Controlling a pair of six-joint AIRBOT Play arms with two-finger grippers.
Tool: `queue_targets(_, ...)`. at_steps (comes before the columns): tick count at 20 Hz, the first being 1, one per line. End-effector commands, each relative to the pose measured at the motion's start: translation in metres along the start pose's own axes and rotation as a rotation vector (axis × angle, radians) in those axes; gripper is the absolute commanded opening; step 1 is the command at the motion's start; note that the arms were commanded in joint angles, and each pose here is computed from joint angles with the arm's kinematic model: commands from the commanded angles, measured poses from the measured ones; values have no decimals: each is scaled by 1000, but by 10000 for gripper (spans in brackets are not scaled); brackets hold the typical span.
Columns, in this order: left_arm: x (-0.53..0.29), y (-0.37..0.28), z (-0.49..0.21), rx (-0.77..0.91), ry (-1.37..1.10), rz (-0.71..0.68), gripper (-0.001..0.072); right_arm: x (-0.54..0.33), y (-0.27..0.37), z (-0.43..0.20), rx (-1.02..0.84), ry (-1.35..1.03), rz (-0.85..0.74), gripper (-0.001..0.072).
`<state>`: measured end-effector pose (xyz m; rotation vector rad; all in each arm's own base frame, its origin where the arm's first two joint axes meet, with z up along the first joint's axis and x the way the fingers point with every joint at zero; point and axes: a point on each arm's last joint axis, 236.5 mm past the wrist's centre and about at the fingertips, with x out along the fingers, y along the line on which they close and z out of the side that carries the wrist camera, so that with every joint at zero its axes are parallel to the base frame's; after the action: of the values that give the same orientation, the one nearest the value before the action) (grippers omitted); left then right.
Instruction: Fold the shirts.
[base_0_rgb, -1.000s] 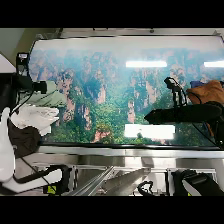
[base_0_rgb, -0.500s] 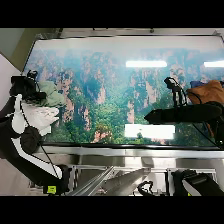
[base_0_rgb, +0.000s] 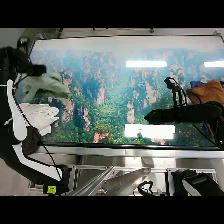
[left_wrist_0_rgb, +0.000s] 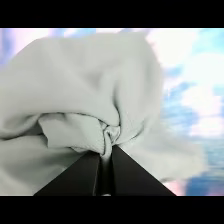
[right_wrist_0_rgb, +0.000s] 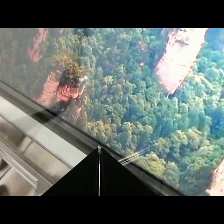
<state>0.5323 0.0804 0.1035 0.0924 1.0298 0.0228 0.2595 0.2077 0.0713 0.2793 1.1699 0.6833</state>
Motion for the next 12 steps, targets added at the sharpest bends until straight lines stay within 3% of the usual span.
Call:
queue_targets(1, -135, -164, 47, 104, -238, -411, 15, 0, 0, 0, 0, -1, 0, 27)
queue_targets(6, -196, -338, -25, 285, -181, -689, 15, 0, 0, 0, 0, 0, 1, 27)
queue_targets(12, -119, -449, -124, 280, 49, -756, 15, -1, 4, -6, 27, 22, 15, 27)
